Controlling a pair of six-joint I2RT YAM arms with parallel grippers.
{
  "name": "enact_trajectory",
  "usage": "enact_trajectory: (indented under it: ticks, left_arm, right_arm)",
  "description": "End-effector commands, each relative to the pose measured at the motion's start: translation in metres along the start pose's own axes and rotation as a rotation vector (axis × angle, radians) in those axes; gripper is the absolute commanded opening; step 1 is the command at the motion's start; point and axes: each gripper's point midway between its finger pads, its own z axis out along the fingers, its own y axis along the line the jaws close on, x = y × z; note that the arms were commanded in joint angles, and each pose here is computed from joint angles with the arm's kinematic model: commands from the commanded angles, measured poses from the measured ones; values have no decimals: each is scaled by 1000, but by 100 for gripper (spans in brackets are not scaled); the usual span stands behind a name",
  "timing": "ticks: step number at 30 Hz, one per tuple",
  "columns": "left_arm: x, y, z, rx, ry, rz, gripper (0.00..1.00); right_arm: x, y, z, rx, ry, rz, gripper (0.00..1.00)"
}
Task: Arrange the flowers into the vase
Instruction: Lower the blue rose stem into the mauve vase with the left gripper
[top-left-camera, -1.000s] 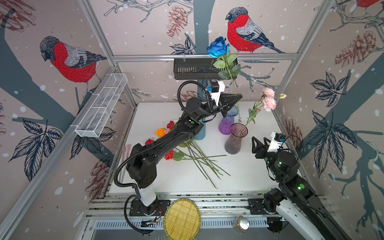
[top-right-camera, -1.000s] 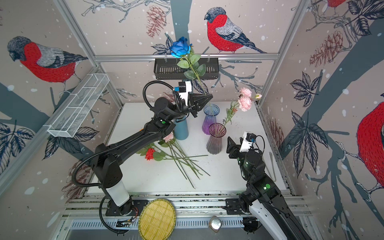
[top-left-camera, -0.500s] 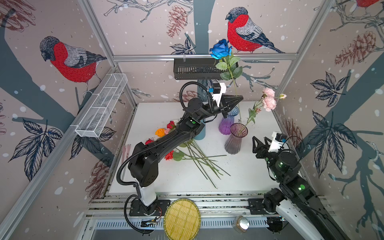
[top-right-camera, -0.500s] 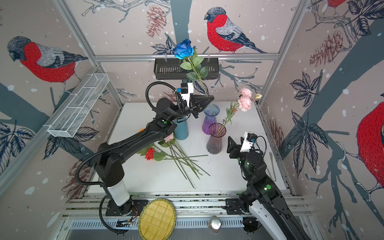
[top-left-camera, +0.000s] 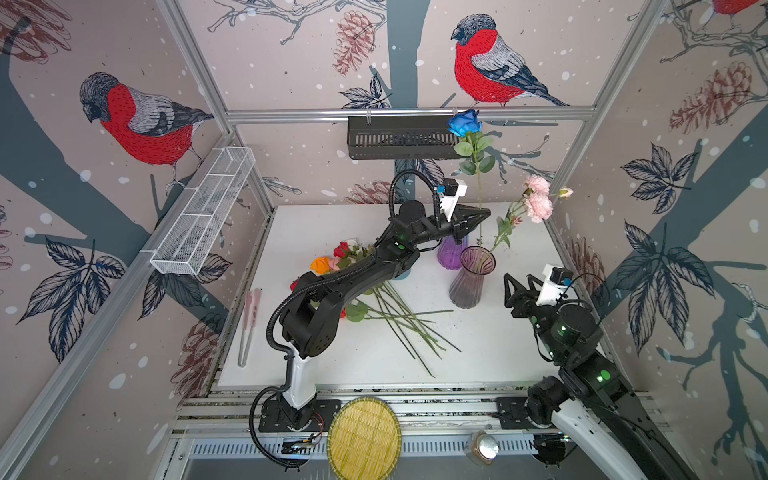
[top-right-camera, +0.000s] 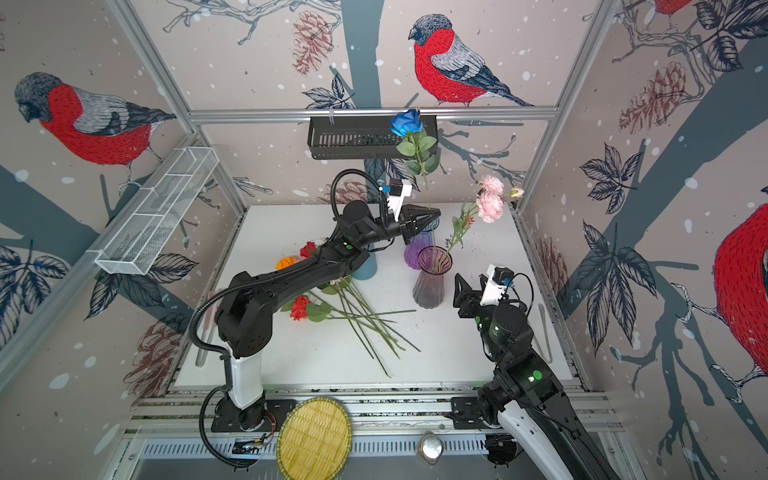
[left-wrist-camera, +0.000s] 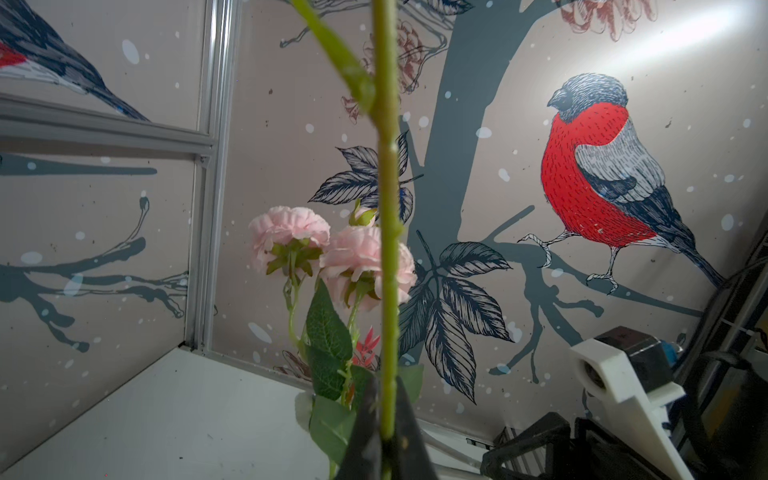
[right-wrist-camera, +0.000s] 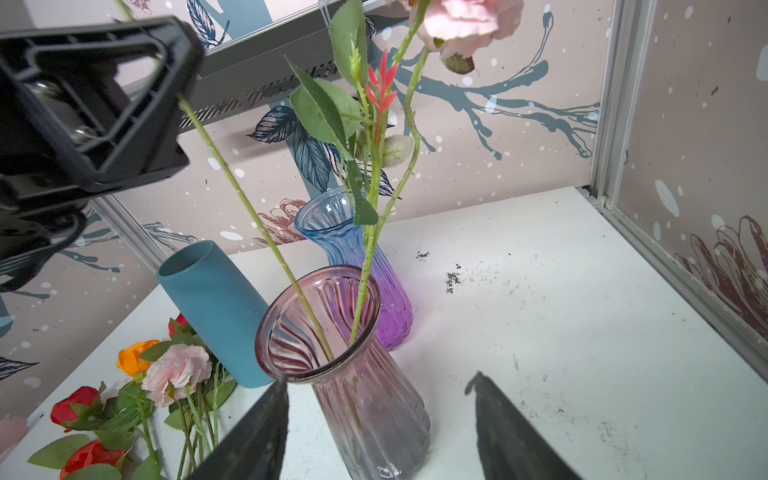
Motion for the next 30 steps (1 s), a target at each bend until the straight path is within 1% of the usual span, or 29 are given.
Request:
enact_trajectory:
  ticks: [1,3,5,7,8,9,10,15,20,23,25,29,30]
  left_arm:
    - [29,13,6,-32,107,-75,14]
    - [40,17,8,-49,145,-92,22]
    - [46,21,9,-66,168,-99,35]
    - [49,23,8,-82,184,-99,58]
    - [52,24,7,-92,197,-104,72]
    - [53,26,6,-108,209,-104,81]
    - [54,27,5,-124,220,-106,85]
    - [59,32,-5,-198,263,-110,88]
    - [63,25,-8,-201,328,-108,91]
    - [59,23,-12,-216,334,-96,90]
    - [57,19,-14,-206,324,-89,86]
    - [53,4,-12,-127,315,-101,71]
    - [50,-3,-11,-92,307,-102,70]
  right_arm:
    - [-8,4,0,-19,-31,7,70]
    - [-8,4,0,-20,-33,7,70]
    - [-8,4,0,-22,-35,6,70]
    - [-7,4,1,-22,-31,7,70]
    - [-7,4,0,-23,-34,7,70]
    - [-7,5,0,-24,-33,6,70]
    - [-7,4,0,-23,-33,6,70]
    - [-7,5,0,-25,-32,5,70]
    - [-7,5,0,-27,-32,4,71]
    - [-7,5,0,-26,-31,5,71]
    - [-7,5,0,-27,-34,5,71]
    - [-7,5,-1,-26,-33,4,71]
    - [-8,5,-1,-27,-33,6,71]
